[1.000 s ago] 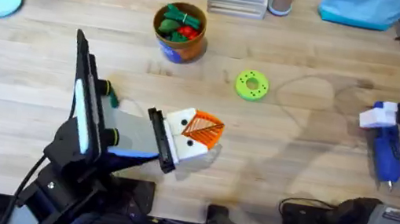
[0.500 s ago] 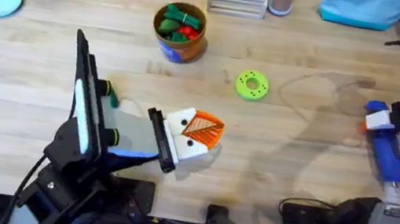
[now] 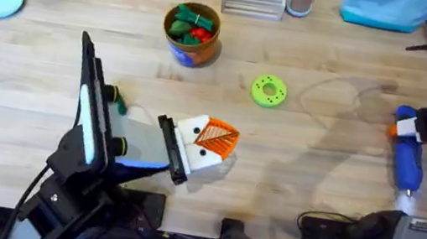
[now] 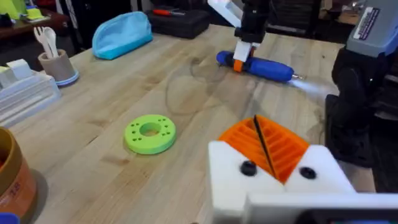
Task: Pick up the gripper from the table and insert it into the empty holder that is missing its gripper. Then pick up a screw, insert it into the mounting hole, and use the screwdriver to tighten it. Finally, clean up the table by picking up the vegetable and placing it into the bucket.
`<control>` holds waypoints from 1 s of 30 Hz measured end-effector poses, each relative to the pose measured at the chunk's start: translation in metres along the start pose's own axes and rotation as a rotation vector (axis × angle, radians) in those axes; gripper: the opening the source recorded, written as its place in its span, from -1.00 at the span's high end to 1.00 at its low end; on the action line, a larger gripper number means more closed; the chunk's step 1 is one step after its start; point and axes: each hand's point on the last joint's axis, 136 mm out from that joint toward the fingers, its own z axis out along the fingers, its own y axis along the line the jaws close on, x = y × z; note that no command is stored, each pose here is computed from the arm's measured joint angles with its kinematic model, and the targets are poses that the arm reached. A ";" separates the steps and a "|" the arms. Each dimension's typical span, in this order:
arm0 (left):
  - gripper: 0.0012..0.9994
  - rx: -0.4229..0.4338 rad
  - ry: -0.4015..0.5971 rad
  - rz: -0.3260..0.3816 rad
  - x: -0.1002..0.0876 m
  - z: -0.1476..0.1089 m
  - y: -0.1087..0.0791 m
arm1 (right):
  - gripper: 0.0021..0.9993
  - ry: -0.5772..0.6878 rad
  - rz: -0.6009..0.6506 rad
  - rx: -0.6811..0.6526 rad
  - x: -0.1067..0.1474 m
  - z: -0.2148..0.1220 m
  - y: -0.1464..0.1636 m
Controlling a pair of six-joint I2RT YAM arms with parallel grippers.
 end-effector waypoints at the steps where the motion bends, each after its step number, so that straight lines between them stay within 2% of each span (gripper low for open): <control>1: 0.99 0.000 0.000 0.000 0.000 0.000 0.000 | 0.96 -0.009 -0.009 0.004 -0.003 -0.002 0.001; 8: 0.99 0.000 0.000 0.000 0.000 0.000 0.000 | 0.96 -0.117 -0.045 0.048 -0.024 -0.030 0.012; 13: 0.99 0.000 0.000 0.000 0.000 0.000 0.000 | 0.96 -0.297 -0.054 0.023 -0.049 -0.070 0.036; 16: 0.99 0.000 0.000 0.000 0.000 0.000 0.000 | 0.96 -0.484 -0.054 -0.003 -0.072 -0.109 0.052; 22: 0.99 0.000 0.000 0.000 0.000 0.000 0.000 | 0.96 -0.947 -0.054 -0.090 -0.106 -0.222 0.090; 26: 0.99 0.000 0.000 0.000 0.000 0.000 0.000 | 0.96 -1.200 -0.080 -0.177 -0.101 -0.295 0.117; 30: 0.99 0.000 0.000 0.000 0.000 0.000 0.000 | 0.96 -1.347 -0.107 -0.241 -0.081 -0.342 0.138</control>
